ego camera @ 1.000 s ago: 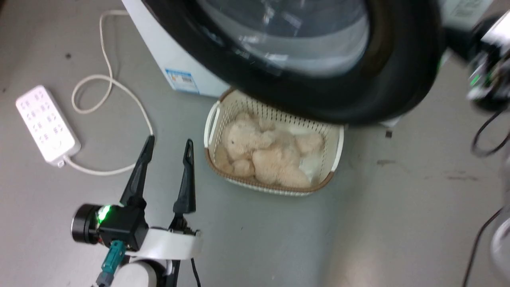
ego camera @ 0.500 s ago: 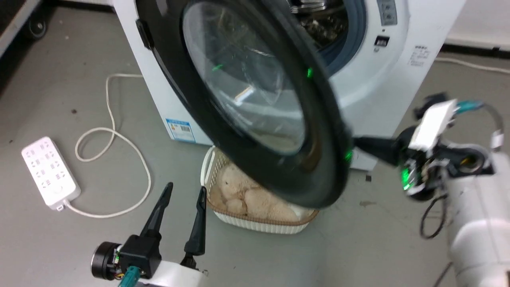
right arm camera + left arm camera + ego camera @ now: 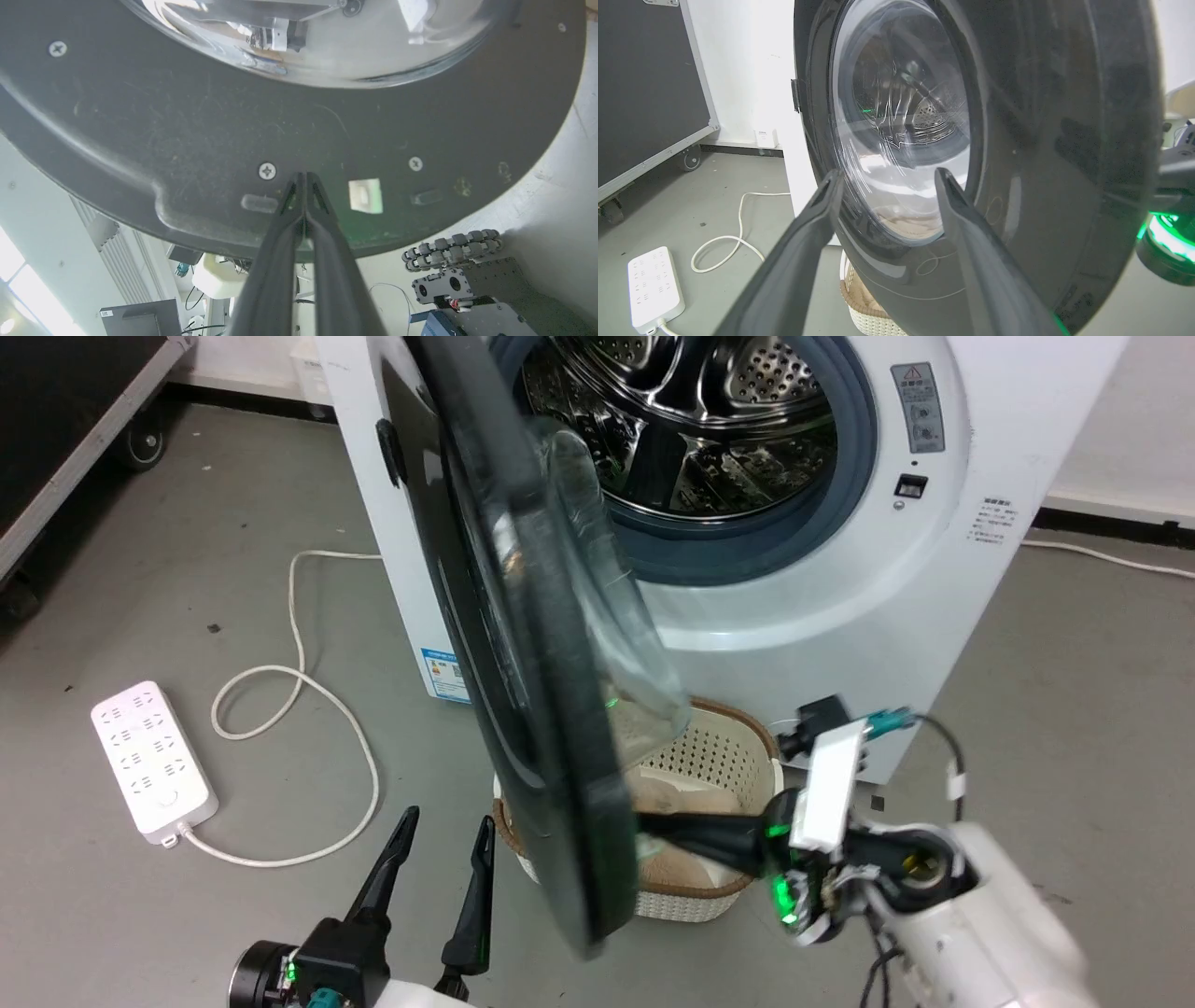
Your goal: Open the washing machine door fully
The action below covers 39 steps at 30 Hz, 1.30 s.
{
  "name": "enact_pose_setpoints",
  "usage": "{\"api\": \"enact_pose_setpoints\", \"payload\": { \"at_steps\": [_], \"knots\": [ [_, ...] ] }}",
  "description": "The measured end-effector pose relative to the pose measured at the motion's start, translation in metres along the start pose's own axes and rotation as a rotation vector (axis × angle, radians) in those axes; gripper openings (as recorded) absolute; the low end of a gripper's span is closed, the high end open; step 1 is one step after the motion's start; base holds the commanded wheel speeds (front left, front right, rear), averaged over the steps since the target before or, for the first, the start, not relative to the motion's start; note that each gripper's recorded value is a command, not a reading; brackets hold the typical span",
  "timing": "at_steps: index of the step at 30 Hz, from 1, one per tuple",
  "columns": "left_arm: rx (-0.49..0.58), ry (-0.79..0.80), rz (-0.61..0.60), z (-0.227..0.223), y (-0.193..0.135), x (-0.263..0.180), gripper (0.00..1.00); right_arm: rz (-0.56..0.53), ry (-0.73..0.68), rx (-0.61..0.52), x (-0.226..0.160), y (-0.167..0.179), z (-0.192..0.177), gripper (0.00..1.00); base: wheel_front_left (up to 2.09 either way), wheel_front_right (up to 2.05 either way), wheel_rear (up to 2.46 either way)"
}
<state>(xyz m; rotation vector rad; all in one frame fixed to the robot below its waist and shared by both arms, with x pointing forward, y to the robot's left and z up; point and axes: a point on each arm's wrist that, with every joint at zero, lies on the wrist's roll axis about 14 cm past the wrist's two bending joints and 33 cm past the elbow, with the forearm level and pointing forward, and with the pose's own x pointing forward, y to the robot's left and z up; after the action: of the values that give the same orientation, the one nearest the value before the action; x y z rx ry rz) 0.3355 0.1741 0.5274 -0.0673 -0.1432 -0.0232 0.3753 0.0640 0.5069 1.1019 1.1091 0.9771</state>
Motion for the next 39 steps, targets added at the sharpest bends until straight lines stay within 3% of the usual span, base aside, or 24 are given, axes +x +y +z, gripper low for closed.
{"api": "enact_pose_setpoints", "payload": {
  "at_steps": [4,5,6,7,11,15,19,24,28,31,39],
  "knots": [
    [-0.004,-0.003,0.007,0.001,0.002,-0.003,1.0,0.028,-0.003,-0.02,0.013,0.008,-0.014,0.0,0.0,0.0,0.0],
    [-0.004,-0.004,0.01,0.001,0.002,-0.004,1.0,0.028,-0.019,-0.026,0.014,0.009,-0.014,0.14,0.0,0.0,0.0],
    [-0.005,-0.004,0.013,0.002,0.003,-0.005,1.0,0.028,-0.041,-0.031,0.014,0.01,-0.013,0.82,0.0,0.0,0.0],
    [-0.005,-0.002,0.015,0.001,0.004,-0.006,1.0,0.024,-0.068,-0.037,0.014,0.009,-0.01,1.0,0.0,0.0,0.0],
    [-0.003,-0.008,0.011,0.003,0.004,-0.006,1.0,-0.005,-0.194,-0.093,0.001,0.009,0.009,1.0,0.0,0.0,0.0],
    [-0.008,-0.017,-0.002,0.005,0.002,-0.004,1.0,-0.076,-0.441,-0.257,-0.042,0.013,0.052,1.0,0.0,0.0,0.0],
    [-0.008,-0.025,-0.014,0.007,0.003,0.0,1.0,-0.203,-0.686,-0.561,-0.095,0.022,0.082,1.0,0.0,0.0,0.0],
    [-0.013,-0.038,-0.036,0.011,-0.001,0.003,1.0,-0.402,-0.904,-0.981,-0.161,0.028,0.091,1.0,0.0,0.0,0.0],
    [-0.015,-0.04,-0.047,0.012,-0.001,0.005,1.0,-0.518,-1.037,-1.193,-0.203,0.032,0.084,1.0,0.0,0.0,0.0],
    [-0.019,-0.038,-0.057,0.011,-0.003,0.005,1.0,-0.596,-1.117,-1.278,-0.223,0.032,0.07,1.0,0.0,0.0,0.0],
    [-0.028,-0.025,-0.072,0.007,-0.009,0.003,1.0,-0.735,-1.218,-1.295,-0.233,0.017,0.017,1.0,0.0,0.0,0.0]
  ]
}}
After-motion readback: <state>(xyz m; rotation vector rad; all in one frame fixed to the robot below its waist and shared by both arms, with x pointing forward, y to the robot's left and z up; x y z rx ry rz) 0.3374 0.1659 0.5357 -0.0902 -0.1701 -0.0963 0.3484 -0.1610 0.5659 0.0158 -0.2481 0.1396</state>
